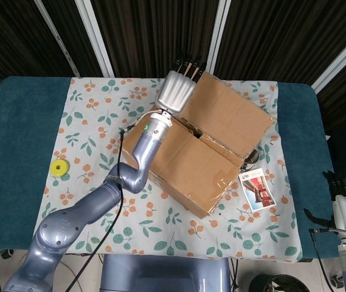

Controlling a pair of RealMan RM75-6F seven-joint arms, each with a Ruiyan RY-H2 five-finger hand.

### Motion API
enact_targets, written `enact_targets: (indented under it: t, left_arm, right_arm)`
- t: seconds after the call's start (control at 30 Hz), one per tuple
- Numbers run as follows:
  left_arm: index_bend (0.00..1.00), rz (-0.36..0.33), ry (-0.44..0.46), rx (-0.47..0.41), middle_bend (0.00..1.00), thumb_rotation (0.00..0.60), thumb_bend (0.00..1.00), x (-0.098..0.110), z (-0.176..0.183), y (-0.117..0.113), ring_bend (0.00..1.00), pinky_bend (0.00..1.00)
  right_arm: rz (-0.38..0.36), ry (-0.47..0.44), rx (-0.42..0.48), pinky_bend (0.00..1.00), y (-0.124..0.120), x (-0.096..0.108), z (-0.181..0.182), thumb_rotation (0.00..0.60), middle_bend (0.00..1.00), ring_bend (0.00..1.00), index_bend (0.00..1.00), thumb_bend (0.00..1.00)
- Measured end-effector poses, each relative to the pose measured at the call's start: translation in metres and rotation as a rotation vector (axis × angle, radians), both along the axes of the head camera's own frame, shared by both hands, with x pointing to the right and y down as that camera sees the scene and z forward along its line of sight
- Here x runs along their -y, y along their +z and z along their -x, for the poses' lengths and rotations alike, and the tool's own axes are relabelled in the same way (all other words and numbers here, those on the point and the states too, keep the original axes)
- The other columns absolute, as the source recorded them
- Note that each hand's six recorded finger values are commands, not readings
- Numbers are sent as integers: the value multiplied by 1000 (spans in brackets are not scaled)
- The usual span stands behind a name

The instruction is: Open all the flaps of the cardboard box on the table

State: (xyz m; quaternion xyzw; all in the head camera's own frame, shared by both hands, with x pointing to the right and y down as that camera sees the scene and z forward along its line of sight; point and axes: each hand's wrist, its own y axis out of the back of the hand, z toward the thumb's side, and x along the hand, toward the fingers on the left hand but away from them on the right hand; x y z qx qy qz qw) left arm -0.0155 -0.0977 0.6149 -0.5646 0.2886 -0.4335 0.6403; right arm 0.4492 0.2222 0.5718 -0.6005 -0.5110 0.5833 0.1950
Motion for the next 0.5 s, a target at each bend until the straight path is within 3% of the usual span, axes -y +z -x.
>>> enact_targets:
  t: [0.27, 0.5]
  left_arm:
    - [0, 16, 8, -14, 0, 600, 284, -3, 1, 9, 0, 0]
    - [0, 24, -8, -83, 0, 600, 206, -4, 23, 8, 0, 0]
  right_arm:
    - [9, -6, -6, 238, 1, -2, 0, 600, 0, 0, 0, 294]
    - [8, 2, -22, 238, 1, -2, -3, 600, 0, 0, 0, 294]
